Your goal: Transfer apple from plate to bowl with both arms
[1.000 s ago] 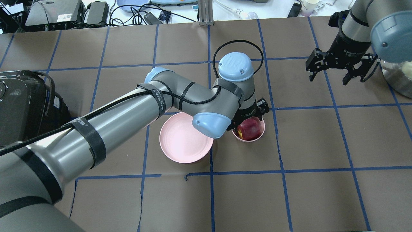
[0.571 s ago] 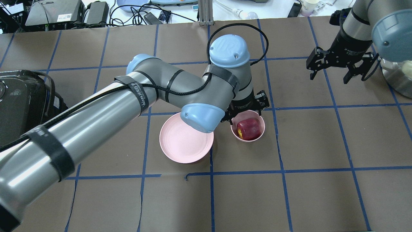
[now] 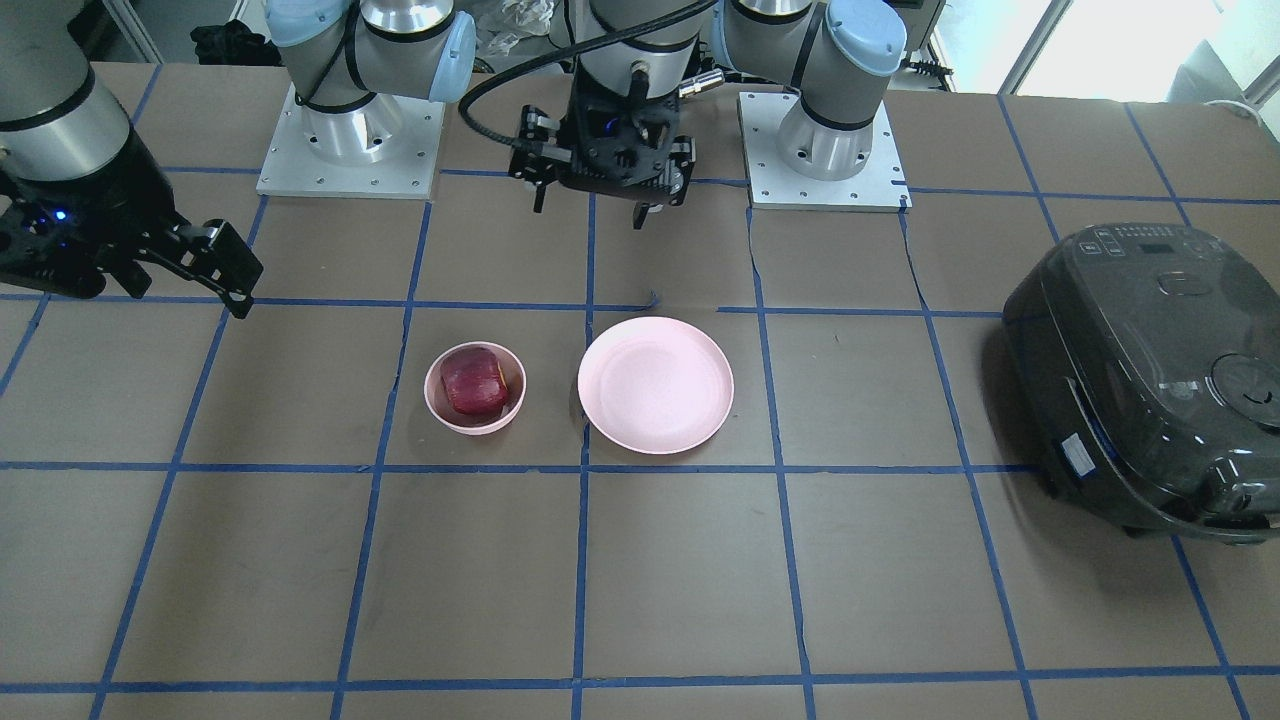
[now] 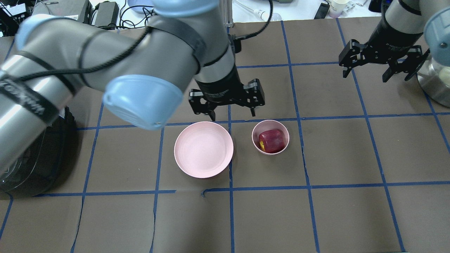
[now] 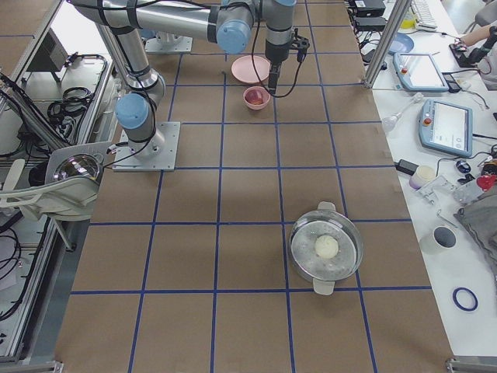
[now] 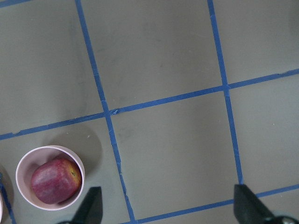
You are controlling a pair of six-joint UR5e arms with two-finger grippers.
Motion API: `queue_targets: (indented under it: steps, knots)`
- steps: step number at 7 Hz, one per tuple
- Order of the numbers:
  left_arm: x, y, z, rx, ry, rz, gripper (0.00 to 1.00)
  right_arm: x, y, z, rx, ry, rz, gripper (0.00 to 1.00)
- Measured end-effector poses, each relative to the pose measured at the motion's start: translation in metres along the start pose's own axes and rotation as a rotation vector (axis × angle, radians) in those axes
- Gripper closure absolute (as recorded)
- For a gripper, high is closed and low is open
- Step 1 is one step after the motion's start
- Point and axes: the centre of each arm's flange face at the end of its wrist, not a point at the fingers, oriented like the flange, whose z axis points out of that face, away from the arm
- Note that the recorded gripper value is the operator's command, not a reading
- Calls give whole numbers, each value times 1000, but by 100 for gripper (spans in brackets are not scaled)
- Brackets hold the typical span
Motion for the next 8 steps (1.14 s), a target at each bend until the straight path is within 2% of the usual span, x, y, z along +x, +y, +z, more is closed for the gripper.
queue_targets:
  steps: [1, 3, 6, 8]
  knots:
    - [-37, -8, -27, 25, -27, -26, 0, -16, 7, -5, 12, -3, -32, 0]
    - [-107, -27, -59, 91, -131, -72, 0, -32, 13, -9, 21, -6, -64, 0]
    - [-147, -35, -74, 127, -196, -16, 0, -42, 18, -11, 26, -7, -88, 0]
    - [-149, -38, -73, 146, -201, -12, 0, -43, 19, -11, 25, -7, -89, 0]
